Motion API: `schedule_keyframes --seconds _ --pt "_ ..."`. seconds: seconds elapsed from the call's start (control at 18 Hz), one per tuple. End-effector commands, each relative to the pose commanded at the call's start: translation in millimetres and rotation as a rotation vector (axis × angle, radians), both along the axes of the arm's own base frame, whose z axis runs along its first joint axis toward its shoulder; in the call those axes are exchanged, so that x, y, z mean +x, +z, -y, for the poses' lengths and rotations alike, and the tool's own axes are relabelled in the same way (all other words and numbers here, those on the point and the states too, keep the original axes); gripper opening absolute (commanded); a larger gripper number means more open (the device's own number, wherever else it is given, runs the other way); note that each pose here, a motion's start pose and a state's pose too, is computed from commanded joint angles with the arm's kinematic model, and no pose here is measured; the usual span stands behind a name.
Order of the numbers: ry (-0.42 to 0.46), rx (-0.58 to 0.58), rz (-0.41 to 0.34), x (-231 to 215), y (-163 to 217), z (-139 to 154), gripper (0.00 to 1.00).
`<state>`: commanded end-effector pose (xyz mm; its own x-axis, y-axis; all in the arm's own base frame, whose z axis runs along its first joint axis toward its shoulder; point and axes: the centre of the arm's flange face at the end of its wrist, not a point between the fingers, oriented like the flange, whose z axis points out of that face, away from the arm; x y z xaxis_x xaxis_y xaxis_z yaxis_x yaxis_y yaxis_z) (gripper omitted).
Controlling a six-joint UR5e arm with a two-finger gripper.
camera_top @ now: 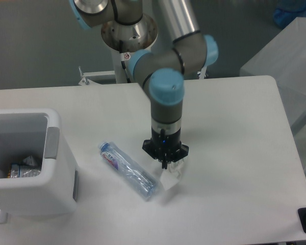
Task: Place the trash in the trash can
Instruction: 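Lift the bag, carry it over the white bin, and release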
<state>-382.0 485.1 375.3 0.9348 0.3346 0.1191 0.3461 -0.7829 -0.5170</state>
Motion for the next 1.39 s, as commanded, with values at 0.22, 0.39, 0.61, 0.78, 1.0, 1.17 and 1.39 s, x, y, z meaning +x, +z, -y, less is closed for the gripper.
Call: schedule_keyframes --seconds 0.22,0.39,0.61,0.78,1.0,1.17,1.39 --pt "0.097 0.194 0.084 -5.2 71.4 -8.4 0.02" --pt "0.172 0.316 0.169 -4.0 124.3 -22.5 0.03" --pt "0.156 0.368 0.186 30.1 165.7 -51.9 0.03" --pt "0.127 0.392 0.19 55.9 186.1 -67.0 0.03" --pt "0.004 0.382 0.215 134.2 191.8 -95.9 0.04" --pt "-0.04 0.38 0.215 170.7 197.8 -96.7 0.04" --pt "-0.117 0.341 0.242 229.3 181.3 -96.4 0.04"
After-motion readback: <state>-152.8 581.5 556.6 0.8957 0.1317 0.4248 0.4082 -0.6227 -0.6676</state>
